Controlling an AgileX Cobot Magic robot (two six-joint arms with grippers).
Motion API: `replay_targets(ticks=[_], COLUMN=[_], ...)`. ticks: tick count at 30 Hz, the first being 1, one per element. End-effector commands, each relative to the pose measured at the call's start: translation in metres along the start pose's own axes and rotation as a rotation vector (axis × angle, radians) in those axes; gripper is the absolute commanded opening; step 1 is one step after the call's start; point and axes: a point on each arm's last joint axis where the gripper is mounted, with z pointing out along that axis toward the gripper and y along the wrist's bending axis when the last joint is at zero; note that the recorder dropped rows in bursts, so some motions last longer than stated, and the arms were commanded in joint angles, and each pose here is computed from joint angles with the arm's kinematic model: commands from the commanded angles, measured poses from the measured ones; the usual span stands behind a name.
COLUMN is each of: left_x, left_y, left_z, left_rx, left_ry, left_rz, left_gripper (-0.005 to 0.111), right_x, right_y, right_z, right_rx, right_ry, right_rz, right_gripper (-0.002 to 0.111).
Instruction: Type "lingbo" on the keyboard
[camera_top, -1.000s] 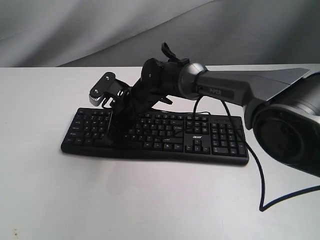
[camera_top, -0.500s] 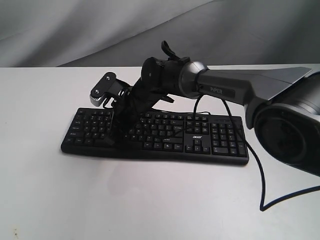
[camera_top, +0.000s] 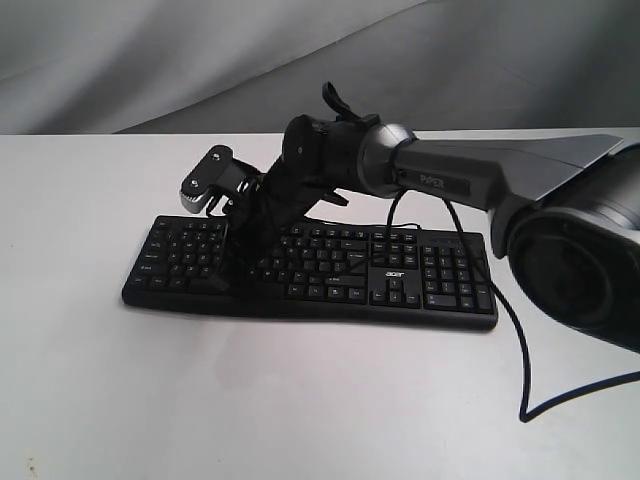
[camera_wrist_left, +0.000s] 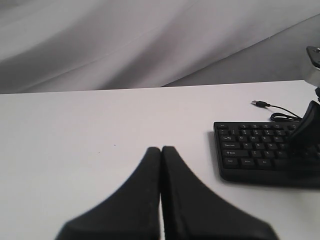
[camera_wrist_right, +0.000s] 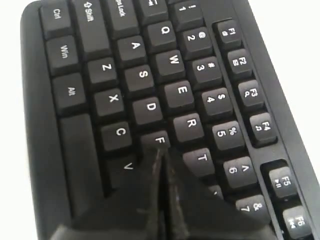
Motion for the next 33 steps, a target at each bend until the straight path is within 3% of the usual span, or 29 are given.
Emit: replay_targets(ticks=[1, 33], left_x=[0.001, 0.001], left_y=[0.0, 0.0], left_z=[0.0, 0.0], left_rx=[0.0, 0.0], left_ry=[-0.005, -0.005], left_rz=[-0.006, -0.006], left_gripper=[0.001, 0.001], right_x=[-0.014, 0.008], right_y=[0.0, 0.005], right_z=[-0.024, 0.001], right_rx=[0.013, -0.067], right_ry=[-0.016, 0.073], right_rz=[-0.031, -0.008], right_gripper=[0.0, 0.0])
